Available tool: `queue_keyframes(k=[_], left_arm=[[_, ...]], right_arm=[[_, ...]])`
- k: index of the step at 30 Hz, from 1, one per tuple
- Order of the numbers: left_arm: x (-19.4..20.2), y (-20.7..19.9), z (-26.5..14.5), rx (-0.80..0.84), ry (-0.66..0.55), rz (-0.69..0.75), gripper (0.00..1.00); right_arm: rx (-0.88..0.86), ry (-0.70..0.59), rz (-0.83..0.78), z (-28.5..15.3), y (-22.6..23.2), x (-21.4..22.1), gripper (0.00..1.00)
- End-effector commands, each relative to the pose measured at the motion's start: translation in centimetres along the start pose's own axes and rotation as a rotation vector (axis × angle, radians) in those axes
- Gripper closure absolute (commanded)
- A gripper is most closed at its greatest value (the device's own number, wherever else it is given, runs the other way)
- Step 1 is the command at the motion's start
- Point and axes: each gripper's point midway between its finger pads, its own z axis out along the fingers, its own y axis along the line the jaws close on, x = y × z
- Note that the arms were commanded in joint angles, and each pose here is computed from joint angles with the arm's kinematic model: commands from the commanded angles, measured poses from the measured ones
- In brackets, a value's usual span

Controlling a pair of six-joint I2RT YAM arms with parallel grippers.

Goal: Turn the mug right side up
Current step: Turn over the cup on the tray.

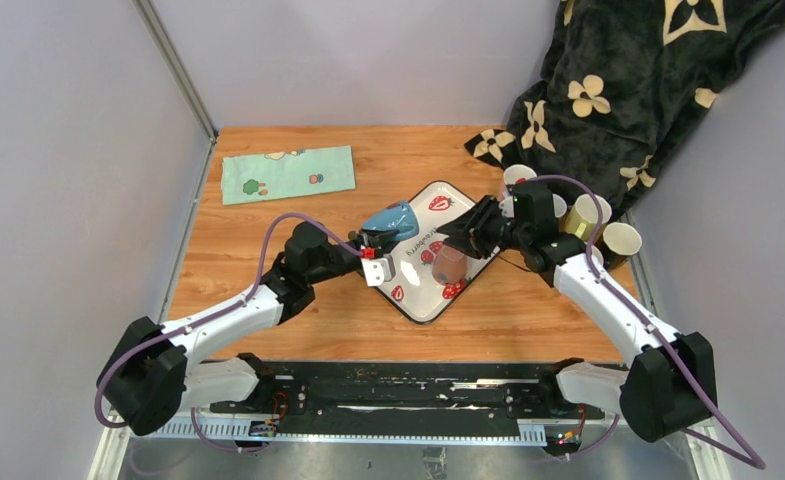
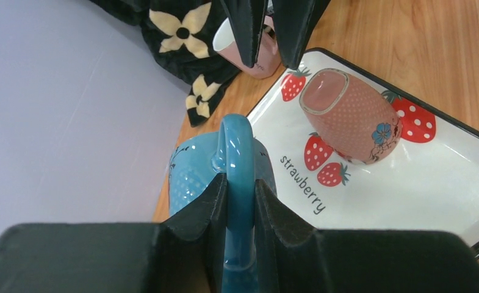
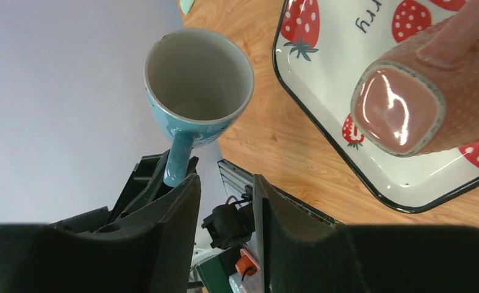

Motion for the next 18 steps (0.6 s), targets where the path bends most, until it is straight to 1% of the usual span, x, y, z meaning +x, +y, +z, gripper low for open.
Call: queue_keyframes(k=[1, 6, 18], left_arm=[[-4.4, 3.9, -0.3, -0.123, -0.144, 0.164, 1.00], [-4.9, 3.7, -0.3, -0.109, -0.165, 0.170, 1.00], [-5.0, 2.5, 0.0, -0.062, -0.193, 0.174, 1.00]], right_arm=[[-0.089, 0.021, -0.014, -0.2, 3.1, 0.5, 0.56], [-0.112, 0.043, -0.007, 0.2, 3.7, 0.8, 0.52], [-0.145, 0.107, -0.020, 1.2, 5.0, 2.1, 0.51]])
